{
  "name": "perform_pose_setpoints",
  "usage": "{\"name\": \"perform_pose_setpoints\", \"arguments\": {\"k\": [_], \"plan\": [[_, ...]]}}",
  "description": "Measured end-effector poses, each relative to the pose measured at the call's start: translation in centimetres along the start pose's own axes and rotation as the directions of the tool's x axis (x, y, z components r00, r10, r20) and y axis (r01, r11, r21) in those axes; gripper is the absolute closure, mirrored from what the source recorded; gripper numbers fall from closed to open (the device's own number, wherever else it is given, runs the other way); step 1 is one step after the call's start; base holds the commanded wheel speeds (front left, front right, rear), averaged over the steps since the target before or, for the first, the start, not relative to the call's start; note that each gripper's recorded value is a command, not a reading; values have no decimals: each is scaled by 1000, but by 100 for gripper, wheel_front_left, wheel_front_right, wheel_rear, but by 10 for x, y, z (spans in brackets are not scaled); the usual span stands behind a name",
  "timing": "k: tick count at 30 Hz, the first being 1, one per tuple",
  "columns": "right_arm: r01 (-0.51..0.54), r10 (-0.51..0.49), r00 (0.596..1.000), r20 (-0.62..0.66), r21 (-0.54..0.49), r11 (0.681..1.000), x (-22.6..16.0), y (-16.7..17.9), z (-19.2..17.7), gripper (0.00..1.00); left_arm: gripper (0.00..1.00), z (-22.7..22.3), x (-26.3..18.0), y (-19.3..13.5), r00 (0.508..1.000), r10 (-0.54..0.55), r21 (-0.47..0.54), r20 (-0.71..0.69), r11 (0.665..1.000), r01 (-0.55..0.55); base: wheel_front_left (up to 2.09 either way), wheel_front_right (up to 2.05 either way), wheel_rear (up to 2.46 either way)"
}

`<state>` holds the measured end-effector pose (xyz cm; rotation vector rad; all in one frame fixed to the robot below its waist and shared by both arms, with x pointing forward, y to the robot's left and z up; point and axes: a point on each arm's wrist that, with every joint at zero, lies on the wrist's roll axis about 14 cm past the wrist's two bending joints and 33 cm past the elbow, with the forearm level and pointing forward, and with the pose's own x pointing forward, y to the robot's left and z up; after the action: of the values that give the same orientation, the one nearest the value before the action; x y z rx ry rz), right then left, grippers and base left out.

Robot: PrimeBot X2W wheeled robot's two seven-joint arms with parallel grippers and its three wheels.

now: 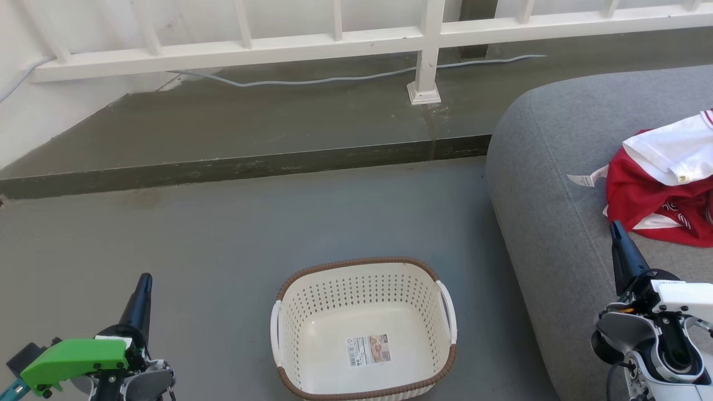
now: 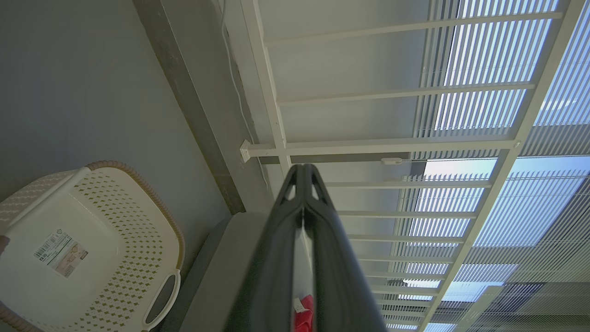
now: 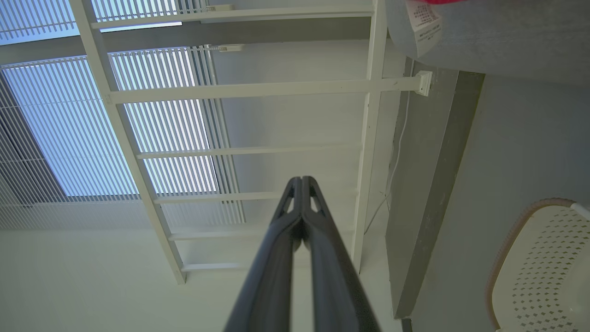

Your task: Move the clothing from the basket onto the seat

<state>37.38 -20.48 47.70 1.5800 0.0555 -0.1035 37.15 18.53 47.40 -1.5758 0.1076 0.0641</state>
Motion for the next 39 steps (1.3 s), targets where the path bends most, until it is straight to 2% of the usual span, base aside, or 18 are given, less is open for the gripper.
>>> {"name": "perform_pose_setpoints", "arguments": {"k": [39], "plan": [[6,-6,1000,2,2,1000,0,-2,1,100,100,1,0,3,1000,8,-3,-1,1000,-8,0,0,0]]}}
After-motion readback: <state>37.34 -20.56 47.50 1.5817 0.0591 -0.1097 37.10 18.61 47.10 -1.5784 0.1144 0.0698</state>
